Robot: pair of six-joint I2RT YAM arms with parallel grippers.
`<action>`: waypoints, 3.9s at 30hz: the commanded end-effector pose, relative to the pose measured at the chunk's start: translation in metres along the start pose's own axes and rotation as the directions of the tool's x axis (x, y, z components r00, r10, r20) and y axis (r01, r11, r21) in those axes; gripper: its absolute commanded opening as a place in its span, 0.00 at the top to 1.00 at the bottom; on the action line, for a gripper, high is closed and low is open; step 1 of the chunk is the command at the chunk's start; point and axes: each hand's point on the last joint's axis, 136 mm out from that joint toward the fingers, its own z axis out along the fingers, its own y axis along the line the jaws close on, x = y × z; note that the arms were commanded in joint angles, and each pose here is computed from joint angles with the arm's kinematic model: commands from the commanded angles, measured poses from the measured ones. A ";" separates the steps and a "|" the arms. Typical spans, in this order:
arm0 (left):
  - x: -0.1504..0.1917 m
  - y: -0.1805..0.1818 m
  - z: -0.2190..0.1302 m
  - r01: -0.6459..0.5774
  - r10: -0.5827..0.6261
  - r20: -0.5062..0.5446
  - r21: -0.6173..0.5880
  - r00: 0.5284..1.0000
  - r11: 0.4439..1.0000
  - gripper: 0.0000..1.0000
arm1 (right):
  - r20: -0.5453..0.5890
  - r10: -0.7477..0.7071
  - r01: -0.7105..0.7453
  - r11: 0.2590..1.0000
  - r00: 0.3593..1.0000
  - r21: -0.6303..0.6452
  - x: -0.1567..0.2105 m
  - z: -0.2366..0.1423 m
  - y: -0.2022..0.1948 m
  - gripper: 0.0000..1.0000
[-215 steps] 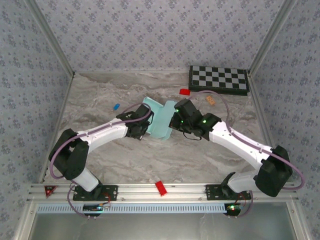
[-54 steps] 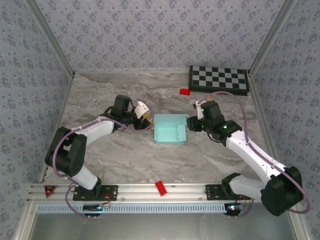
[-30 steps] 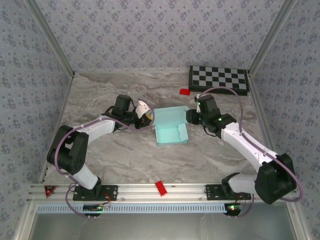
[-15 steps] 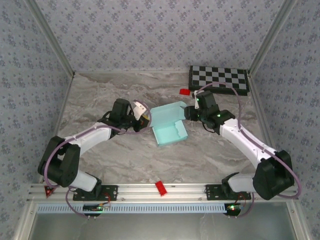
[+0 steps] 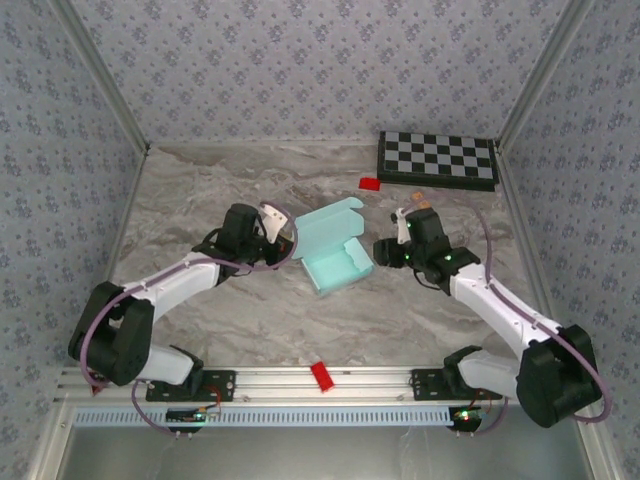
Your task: Fold the paper box
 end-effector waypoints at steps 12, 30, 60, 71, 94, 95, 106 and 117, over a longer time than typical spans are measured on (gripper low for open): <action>-0.011 -0.010 -0.010 -0.026 0.025 0.039 0.019 0.999 0.999 1.00 | 0.054 0.098 -0.092 0.989 0.994 -0.118 0.008 0.041 0.007 0.50; -0.008 -0.012 -0.006 -0.036 0.035 0.023 0.036 0.999 0.999 1.00 | 0.027 0.080 -0.076 0.989 0.996 -0.125 -0.001 0.083 0.005 0.55; -0.010 -0.011 0.001 -0.047 0.047 -0.006 0.049 0.999 0.998 1.00 | -0.142 -0.040 0.043 0.999 0.989 0.016 0.024 0.108 -0.009 0.67; -0.012 -0.013 0.003 -0.072 0.073 -0.017 0.068 0.997 0.995 1.00 | -0.139 -0.055 0.066 0.995 0.989 0.079 0.020 0.116 -0.011 0.71; -0.008 -0.006 0.009 -0.014 0.020 -0.053 0.101 0.998 0.995 1.00 | -0.105 -0.020 0.032 0.992 0.994 0.120 0.027 0.124 -0.018 0.68; -0.008 -0.006 0.009 -0.010 0.015 -0.054 0.100 0.998 0.995 1.00 | -0.102 -0.012 0.024 0.993 0.995 0.118 0.028 0.123 -0.018 0.68; -0.005 -0.008 0.013 0.022 -0.014 -0.062 0.123 0.998 0.992 1.00 | -0.041 0.038 -0.034 0.994 0.998 0.103 0.021 0.117 -0.018 0.60; -0.005 -0.011 0.011 0.017 -0.008 -0.068 0.137 0.998 0.990 1.00 | -0.024 0.031 -0.026 0.984 0.999 0.177 0.015 0.116 -0.030 0.63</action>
